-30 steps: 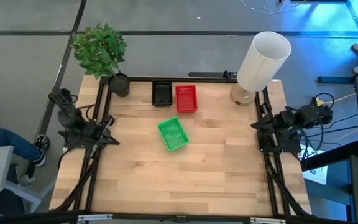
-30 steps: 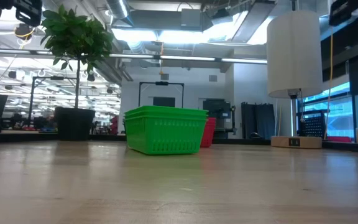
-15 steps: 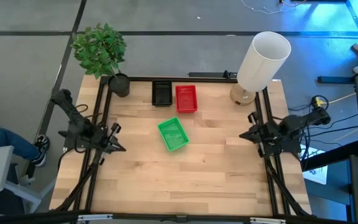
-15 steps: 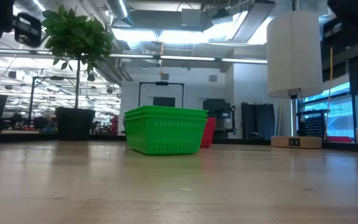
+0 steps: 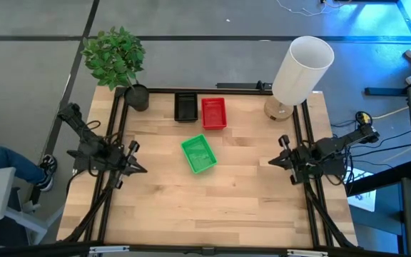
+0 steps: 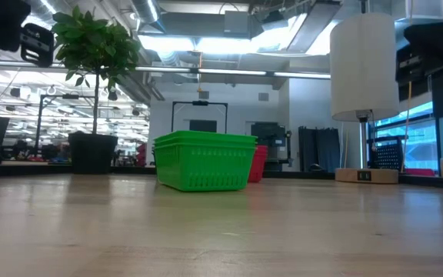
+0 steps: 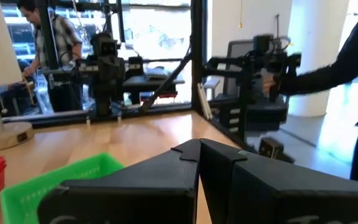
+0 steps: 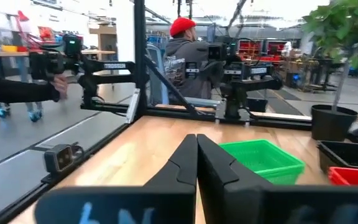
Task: Stack baskets by color
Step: Return to Home Position
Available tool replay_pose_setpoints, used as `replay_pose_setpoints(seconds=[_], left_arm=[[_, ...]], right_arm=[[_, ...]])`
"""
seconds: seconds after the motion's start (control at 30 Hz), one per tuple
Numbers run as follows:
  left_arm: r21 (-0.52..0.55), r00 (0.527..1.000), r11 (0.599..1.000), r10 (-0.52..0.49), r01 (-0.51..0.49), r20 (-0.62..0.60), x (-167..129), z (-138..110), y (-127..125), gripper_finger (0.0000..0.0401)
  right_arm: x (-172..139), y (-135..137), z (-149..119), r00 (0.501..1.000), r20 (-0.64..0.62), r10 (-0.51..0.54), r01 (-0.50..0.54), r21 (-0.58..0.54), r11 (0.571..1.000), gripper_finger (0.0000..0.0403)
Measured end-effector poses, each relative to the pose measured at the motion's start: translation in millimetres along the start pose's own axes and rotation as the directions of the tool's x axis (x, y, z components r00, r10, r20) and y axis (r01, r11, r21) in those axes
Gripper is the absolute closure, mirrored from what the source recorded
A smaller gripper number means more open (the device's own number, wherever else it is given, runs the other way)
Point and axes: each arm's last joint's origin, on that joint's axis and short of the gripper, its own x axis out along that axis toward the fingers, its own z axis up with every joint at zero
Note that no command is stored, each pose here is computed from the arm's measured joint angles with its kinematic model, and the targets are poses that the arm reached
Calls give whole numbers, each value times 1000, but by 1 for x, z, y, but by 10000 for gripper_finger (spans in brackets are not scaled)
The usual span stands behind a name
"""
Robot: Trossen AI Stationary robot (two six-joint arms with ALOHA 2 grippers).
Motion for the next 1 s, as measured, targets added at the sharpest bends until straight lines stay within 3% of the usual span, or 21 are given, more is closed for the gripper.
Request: replay_pose_setpoints(seconds=[0.17,1.0], left_arm=[[20,999,1000,15,-14,-36,0,-4,0,401],[23,999,1000,11,-10,-43,0,-4,0,401]], right_arm=[[0,-2,-4,998,-40,-56,56,-12,998,398],[0,-2,-3,998,-35,-56,56,-12,998,389]])
